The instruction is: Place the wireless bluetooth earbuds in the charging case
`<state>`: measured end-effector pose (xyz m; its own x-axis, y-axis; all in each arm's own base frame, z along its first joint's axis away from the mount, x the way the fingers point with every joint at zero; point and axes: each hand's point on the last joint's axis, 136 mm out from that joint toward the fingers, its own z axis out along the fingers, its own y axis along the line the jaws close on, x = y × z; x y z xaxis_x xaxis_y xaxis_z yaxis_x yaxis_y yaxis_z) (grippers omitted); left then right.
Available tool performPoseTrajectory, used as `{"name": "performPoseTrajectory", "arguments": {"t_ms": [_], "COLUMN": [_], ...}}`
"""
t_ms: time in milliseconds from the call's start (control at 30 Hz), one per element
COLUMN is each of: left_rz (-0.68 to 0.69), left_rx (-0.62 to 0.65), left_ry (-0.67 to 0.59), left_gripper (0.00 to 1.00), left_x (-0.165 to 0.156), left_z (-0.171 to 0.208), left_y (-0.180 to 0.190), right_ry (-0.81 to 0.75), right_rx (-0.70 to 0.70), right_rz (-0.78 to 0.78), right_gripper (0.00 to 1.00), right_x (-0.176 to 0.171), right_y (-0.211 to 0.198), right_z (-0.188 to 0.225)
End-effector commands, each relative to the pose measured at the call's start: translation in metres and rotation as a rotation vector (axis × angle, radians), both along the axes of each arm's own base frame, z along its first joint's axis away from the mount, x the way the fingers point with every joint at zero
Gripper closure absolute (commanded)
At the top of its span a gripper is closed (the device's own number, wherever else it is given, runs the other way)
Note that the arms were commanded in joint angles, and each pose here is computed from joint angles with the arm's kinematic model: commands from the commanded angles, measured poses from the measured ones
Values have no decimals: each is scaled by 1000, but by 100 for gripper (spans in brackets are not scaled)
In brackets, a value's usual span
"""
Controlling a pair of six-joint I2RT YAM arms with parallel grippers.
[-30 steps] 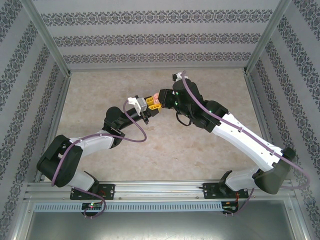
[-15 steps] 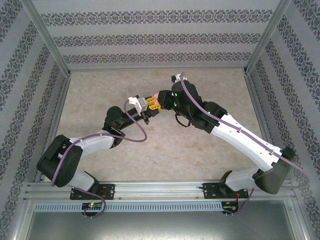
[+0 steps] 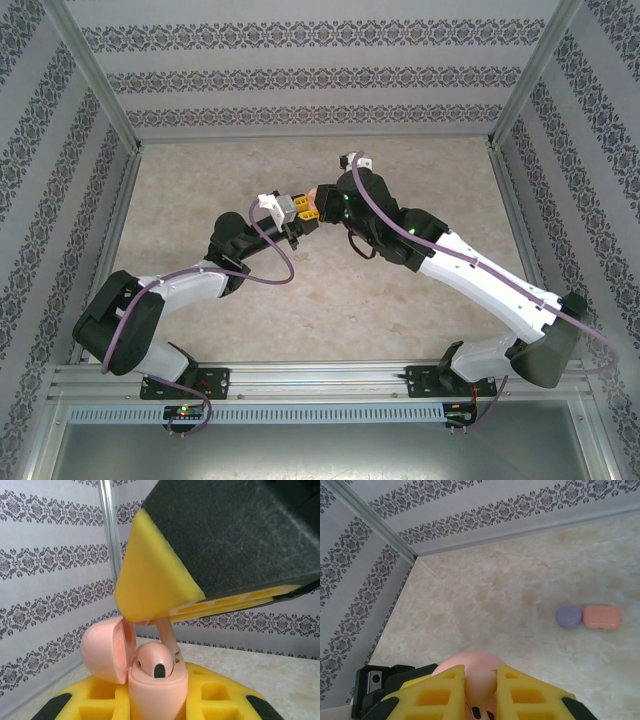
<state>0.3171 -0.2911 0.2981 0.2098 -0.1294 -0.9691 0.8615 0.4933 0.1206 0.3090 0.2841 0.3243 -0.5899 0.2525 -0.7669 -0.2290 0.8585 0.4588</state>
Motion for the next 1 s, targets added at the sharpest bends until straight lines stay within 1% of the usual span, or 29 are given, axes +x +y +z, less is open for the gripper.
{"name": "performPoseTrajectory", "arguments": {"t_ms": [0, 67, 200, 467, 567, 967], "left_rz": [-11, -11, -16, -24, -24, -11], "left_rx": [-70, -71, -73, -75, -76, -79], "left_ry": [-144, -145, -149, -151, -152, -156], "left_gripper": [100, 100, 100, 100, 100, 100], "left_x": [-17, -18, -20, -21, -21, -20], "left_z": [47, 49, 52, 53, 53, 56], "left_y": [2, 2, 2, 1, 1, 3], "right_ry": [15, -3, -13, -28, -20, 10], "right_rx": [-111, -137, -136, -68, -72, -74], "right_rz": [17, 13, 24, 80, 96, 77], "right_gripper": [82, 82, 82, 82, 82, 81], "right_x": [-8, -8, -8, -7, -7, -12], "right_y": [-2, -2, 1, 20, 24, 16], "right_z": [-25, -28, -33, -31, -35, -45]}}
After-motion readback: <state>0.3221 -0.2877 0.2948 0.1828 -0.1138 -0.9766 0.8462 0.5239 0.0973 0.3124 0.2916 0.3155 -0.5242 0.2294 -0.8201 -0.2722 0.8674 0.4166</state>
